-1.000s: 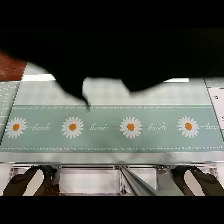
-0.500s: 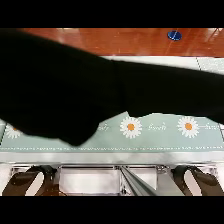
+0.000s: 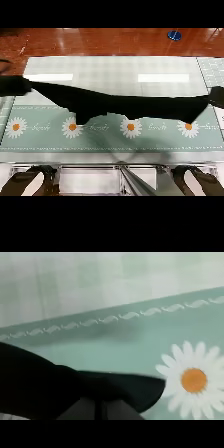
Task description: Fold the shirts.
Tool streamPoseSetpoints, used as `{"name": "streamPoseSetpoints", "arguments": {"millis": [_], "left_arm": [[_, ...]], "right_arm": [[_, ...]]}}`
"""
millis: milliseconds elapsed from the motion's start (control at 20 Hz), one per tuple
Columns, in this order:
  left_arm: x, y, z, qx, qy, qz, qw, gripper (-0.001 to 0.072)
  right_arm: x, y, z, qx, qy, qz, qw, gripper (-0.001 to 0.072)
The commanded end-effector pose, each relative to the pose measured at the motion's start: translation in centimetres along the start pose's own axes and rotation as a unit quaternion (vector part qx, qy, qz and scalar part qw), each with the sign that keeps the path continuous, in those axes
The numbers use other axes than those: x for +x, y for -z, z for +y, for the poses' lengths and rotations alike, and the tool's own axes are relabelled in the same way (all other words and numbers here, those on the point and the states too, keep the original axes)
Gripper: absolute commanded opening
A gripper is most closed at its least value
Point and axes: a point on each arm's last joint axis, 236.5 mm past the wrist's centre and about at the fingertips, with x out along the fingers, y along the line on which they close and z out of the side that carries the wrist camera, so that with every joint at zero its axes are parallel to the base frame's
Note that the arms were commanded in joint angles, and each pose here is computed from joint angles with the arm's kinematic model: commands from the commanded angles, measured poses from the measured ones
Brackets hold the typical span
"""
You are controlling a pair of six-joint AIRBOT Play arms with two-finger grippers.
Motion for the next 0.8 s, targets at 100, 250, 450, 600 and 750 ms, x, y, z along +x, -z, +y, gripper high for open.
{"name": "streamPoseSetpoints", "arguments": {"millis": [100,250,450,600,750], "left_arm": [[13.3,1.5,-1.1,-0.096,0.087,0.124,0.984,0.0025],[17.2,-0.9,-2.6,-0.145,0.136,0.139,0.97,0.0044],[17.0,-4.8,-0.9,-0.131,0.128,0.135,0.974,0.0508],[12.7,-5.4,6.1,-0.126,0.05,0.126,0.983,0.0508],[11.1,0.4,8.9,-0.237,0.035,0.178,0.954,0.0507]], "right_arm": [[11.8,-4.5,-0.6,0.072,-0.054,0.009,0.996,0.0021],[15.9,-7.7,-0.3,0.118,-0.085,0.004,0.989,0.0075],[15.3,-11.1,-1.0,0.111,-0.104,0.015,0.988,0.0413],[11.2,-10.0,-8.4,0.108,-0.028,0.025,0.993,0.0413],[9.9,-3.2,-16.9,0.191,0.053,0.084,0.976,0.0412]]}}
